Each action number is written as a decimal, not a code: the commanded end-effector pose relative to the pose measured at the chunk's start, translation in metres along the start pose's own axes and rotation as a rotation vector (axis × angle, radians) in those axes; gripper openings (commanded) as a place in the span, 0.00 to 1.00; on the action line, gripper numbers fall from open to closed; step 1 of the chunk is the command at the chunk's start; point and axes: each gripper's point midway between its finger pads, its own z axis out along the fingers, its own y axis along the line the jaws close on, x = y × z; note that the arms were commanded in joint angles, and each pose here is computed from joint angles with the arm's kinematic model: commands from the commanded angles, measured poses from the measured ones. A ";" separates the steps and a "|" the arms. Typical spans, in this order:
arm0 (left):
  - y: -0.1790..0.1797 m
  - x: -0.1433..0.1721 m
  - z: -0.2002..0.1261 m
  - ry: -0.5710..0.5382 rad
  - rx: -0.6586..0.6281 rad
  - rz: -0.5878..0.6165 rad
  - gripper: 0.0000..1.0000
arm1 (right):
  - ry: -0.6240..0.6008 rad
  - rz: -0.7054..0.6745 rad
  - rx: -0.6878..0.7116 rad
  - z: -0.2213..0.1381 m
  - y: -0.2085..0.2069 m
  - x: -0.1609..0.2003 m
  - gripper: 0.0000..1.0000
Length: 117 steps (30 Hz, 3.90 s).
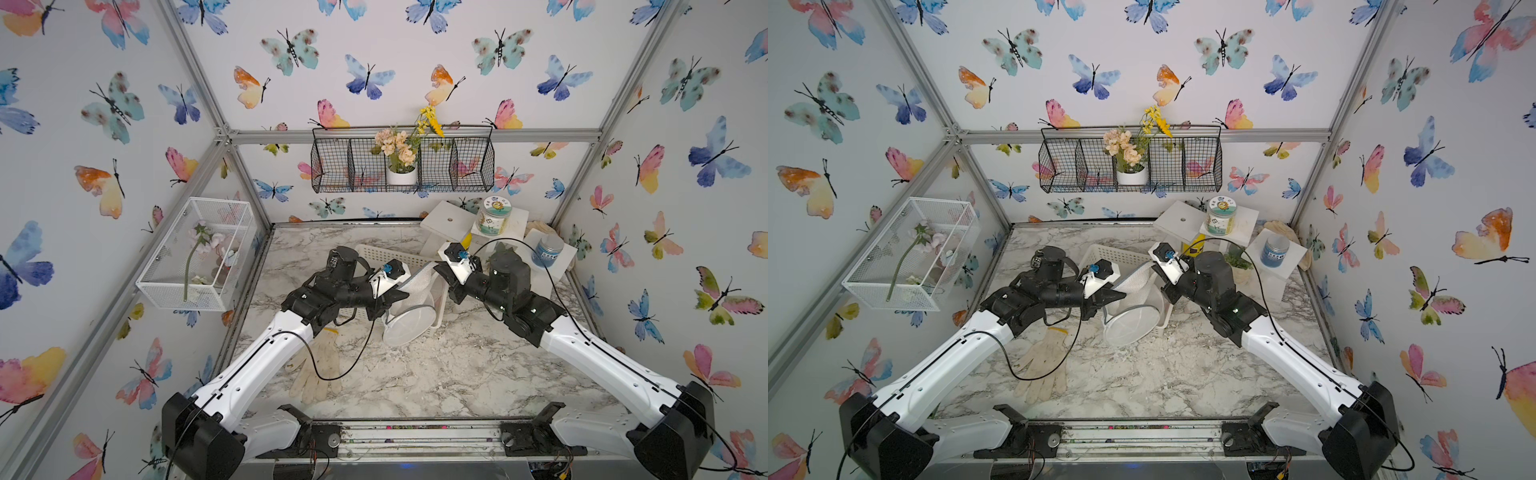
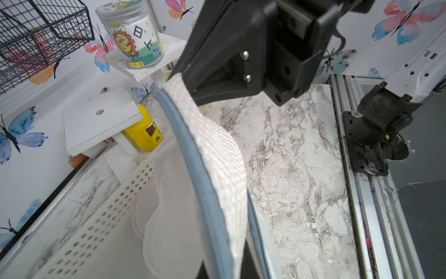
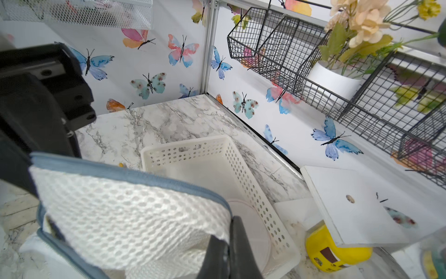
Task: Turn the laundry bag inside out
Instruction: Turn over the laundry bag.
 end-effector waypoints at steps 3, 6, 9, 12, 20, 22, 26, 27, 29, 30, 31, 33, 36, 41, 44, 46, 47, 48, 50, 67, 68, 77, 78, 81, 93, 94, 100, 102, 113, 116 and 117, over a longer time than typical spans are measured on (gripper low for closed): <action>-0.045 0.019 -0.005 0.068 0.200 0.078 0.00 | 0.076 -0.114 0.016 0.014 -0.016 -0.010 0.02; -0.057 0.013 -0.009 0.040 0.261 0.112 0.00 | 0.132 -0.138 -0.092 0.032 -0.007 -0.001 0.02; -0.063 0.001 -0.015 -0.016 0.276 0.164 0.00 | 0.210 -0.118 -0.263 0.047 0.012 0.024 0.05; -0.059 -0.013 -0.020 -0.075 0.231 0.198 0.00 | 0.263 -0.014 -0.441 0.054 0.034 0.051 0.15; -0.044 -0.037 -0.032 -0.274 0.036 0.142 0.00 | 0.200 0.300 -0.549 0.031 0.045 0.060 0.45; -0.041 -0.041 -0.035 -0.335 0.006 0.098 0.00 | 0.165 0.359 -0.513 0.020 0.039 0.059 0.52; -0.042 -0.060 -0.044 -0.492 0.015 0.000 0.00 | 0.145 0.470 -0.434 0.001 0.032 0.068 0.61; -0.042 -0.064 -0.046 -0.525 0.023 -0.026 0.00 | 0.150 0.498 -0.402 -0.002 0.029 0.073 0.61; -0.042 -0.074 -0.052 -0.595 0.034 -0.057 0.00 | 0.176 0.548 -0.292 -0.003 0.016 0.084 0.61; -0.042 -0.078 -0.054 -0.622 0.043 -0.069 0.00 | 0.208 0.591 -0.179 -0.004 0.002 0.094 0.61; -0.042 -0.080 -0.055 -0.640 0.052 -0.081 0.00 | 0.232 0.645 -0.075 -0.006 -0.011 0.104 0.62; -0.040 -0.085 -0.057 -0.667 0.060 -0.109 0.00 | 0.233 0.692 -0.021 -0.012 -0.017 0.105 0.62; -0.036 -0.093 -0.063 -0.734 0.060 -0.154 0.00 | 0.197 0.725 -0.025 -0.021 -0.016 0.092 0.63; -0.029 -0.102 -0.074 -0.839 0.041 -0.198 0.00 | 0.242 0.677 -0.043 -0.034 -0.009 0.091 0.70; -0.022 -0.097 -0.064 -0.803 0.024 -0.208 0.00 | 0.283 0.638 0.103 -0.045 -0.034 0.092 0.72; -0.018 -0.089 -0.053 -0.745 0.008 -0.207 0.00 | 0.248 0.611 0.198 -0.053 -0.055 0.073 0.72; -0.017 -0.083 -0.045 -0.700 0.007 -0.197 0.00 | 0.201 0.590 0.212 -0.056 -0.062 0.056 0.73; -0.017 -0.078 -0.037 -0.653 0.013 -0.188 0.00 | 0.146 0.564 0.189 -0.058 -0.064 0.036 0.73; -0.020 -0.069 -0.026 -0.585 0.032 -0.164 0.00 | 0.047 0.522 0.054 -0.059 -0.049 0.003 0.75; -0.031 -0.070 -0.019 -0.552 0.125 -0.090 0.00 | 0.018 0.580 -0.203 -0.042 -0.008 0.009 0.49; -0.033 -0.071 -0.019 -0.551 0.136 -0.087 0.00 | 0.019 0.582 -0.199 -0.040 -0.009 0.010 0.44; -0.058 -0.080 -0.028 -0.512 0.289 -0.012 0.00 | 0.135 0.541 -0.086 -0.026 -0.025 0.042 0.10; -0.059 -0.083 -0.030 -0.518 0.299 -0.007 0.00 | 0.145 0.531 -0.167 -0.023 -0.011 0.047 0.12; -0.054 -0.097 -0.036 -0.572 0.272 -0.002 0.00 | 0.177 0.554 -0.392 -0.020 0.029 0.065 0.24; -0.020 -0.076 -0.025 -0.567 0.077 -0.159 0.00 | 0.090 0.360 0.194 -0.067 -0.059 0.047 0.75; -0.020 -0.073 -0.024 -0.561 0.076 -0.164 0.00 | 0.115 0.319 0.229 -0.073 -0.062 0.053 0.76; -0.021 -0.063 -0.019 -0.540 0.095 -0.180 0.00 | 0.213 0.097 0.134 -0.086 -0.037 0.078 0.75; -0.026 -0.062 -0.018 -0.527 0.130 -0.169 0.00 | 0.138 0.022 0.028 -0.087 -0.021 0.058 0.70; -0.041 -0.053 -0.010 -0.433 0.230 -0.079 0.00 | -0.134 -0.093 -0.376 -0.079 0.031 -0.007 0.59; -0.043 -0.054 -0.010 -0.433 0.246 -0.070 0.00 | -0.149 -0.099 -0.438 -0.076 0.038 -0.007 0.55; -0.043 -0.054 -0.009 -0.432 0.252 -0.069 0.00 | -0.150 -0.099 -0.452 -0.075 0.039 -0.006 0.54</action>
